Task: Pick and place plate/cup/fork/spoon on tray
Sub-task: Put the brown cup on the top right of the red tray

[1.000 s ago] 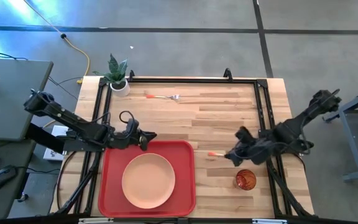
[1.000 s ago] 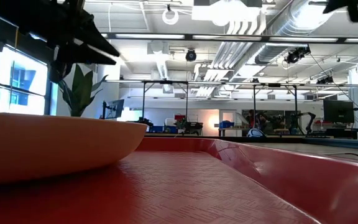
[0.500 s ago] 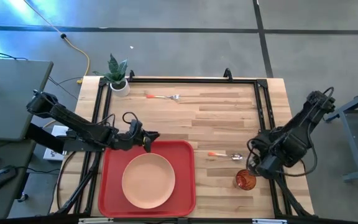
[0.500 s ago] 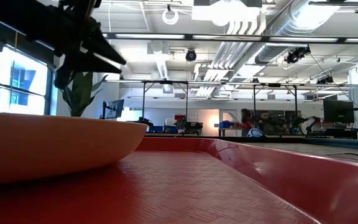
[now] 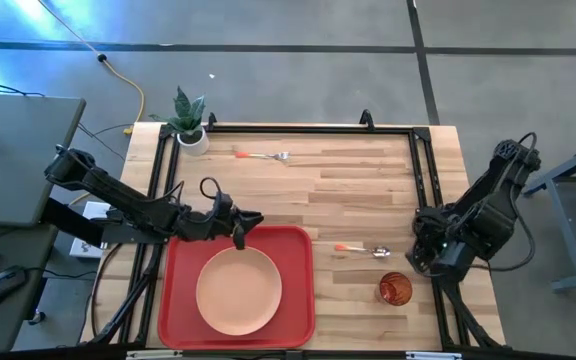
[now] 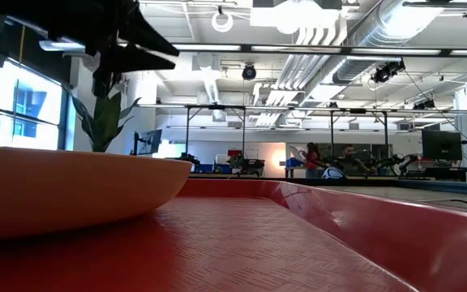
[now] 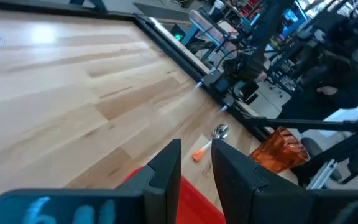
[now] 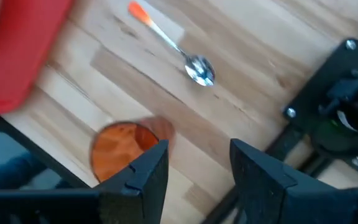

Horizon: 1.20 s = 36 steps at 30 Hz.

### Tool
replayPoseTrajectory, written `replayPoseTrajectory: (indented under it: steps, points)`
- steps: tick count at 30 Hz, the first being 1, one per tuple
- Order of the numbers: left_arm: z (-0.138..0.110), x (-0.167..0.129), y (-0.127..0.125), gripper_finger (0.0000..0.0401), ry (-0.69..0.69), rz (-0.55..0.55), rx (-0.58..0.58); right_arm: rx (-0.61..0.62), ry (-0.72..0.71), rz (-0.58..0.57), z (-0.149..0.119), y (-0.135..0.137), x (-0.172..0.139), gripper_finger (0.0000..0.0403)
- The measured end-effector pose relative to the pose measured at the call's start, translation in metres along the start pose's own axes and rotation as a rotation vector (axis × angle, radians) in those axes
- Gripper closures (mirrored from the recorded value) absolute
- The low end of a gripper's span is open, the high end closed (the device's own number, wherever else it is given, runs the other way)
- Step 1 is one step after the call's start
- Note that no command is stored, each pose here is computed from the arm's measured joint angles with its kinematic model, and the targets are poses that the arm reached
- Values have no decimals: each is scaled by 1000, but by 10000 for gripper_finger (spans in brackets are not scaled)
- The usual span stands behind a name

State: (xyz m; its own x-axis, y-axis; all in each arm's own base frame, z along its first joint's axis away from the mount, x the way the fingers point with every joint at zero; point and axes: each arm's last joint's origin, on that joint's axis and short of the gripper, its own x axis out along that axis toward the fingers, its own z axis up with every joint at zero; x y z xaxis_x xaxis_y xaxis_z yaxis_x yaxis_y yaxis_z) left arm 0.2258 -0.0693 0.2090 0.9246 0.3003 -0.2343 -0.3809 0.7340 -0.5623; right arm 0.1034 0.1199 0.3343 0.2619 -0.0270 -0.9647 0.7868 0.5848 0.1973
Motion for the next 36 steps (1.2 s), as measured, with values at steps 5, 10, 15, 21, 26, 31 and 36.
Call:
replayPoseTrajectory:
  steps: [5,10,15,21,26,31,36]
  points:
    - [3,1,-3,320,14,27,117,1,-78,23,2,0,4,242]
    - [2,1,-2,320,19,36,115,15,-45,-16,-2,-1,16,230]
    - [3,1,-2,308,16,34,138,54,-20,5,-4,1,18,207]
    - [7,5,2,283,10,47,130,11,-24,-45,-3,-3,19,194]
    - [13,11,7,277,18,46,130,-11,-41,-60,-5,-5,19,194]
    - [15,15,11,277,71,7,64,-60,-83,-25,-4,-2,19,194]
    - [14,16,10,277,89,-11,42,-63,-117,-27,-3,-3,19,194]
